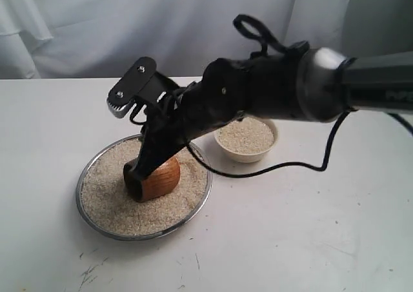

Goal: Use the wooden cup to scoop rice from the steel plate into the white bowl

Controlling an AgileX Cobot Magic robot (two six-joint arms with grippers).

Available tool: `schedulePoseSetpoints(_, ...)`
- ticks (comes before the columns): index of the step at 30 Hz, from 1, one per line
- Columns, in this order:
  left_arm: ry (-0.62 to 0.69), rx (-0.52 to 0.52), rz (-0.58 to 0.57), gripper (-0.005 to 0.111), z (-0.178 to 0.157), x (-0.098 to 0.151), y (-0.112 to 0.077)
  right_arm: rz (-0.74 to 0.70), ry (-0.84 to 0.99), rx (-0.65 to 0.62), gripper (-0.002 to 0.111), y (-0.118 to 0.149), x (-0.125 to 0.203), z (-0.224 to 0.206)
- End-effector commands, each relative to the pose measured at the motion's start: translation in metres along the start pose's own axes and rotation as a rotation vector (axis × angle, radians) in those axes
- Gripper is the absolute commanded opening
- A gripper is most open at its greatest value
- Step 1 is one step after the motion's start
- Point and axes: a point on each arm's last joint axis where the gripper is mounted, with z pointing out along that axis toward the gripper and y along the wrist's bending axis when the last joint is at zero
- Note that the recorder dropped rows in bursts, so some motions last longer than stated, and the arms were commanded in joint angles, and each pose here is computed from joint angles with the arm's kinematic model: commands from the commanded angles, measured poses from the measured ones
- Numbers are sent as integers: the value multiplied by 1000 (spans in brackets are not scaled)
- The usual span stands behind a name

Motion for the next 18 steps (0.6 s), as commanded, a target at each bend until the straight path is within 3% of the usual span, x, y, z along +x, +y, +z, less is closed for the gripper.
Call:
schedulePoseSetpoints(1, -6, 3, 0, 0, 0, 1, 0, -73, 35, 56, 0, -40, 7, -27)
schedulePoseSetpoints(2, -6, 3, 0, 0, 0, 1, 0, -80, 86, 39, 0, -54, 20, -31)
schedulePoseSetpoints(5, -6, 3, 0, 0, 0, 1, 0, -169, 168, -84, 0, -62, 39, -37)
schedulePoseSetpoints(7, -6, 3, 0, 0, 0, 1, 0, -380, 157, -225, 0, -58, 46, -41)
schedulePoseSetpoints(9, -6, 3, 0, 0, 0, 1, 0, -500, 146, -237, 0, -58, 46, -41)
schedulePoseSetpoints(10, -6, 3, 0, 0, 0, 1, 0, -501, 137, -216, 0, -59, 44, -40)
schedulePoseSetpoints(13, -6, 3, 0, 0, 0, 1, 0, -296, 93, -211, 0, -57, 39, -40)
schedulePoseSetpoints(18, -6, 3, 0, 0, 0, 1, 0, -326, 81, -191, 0, -59, 39, -37)
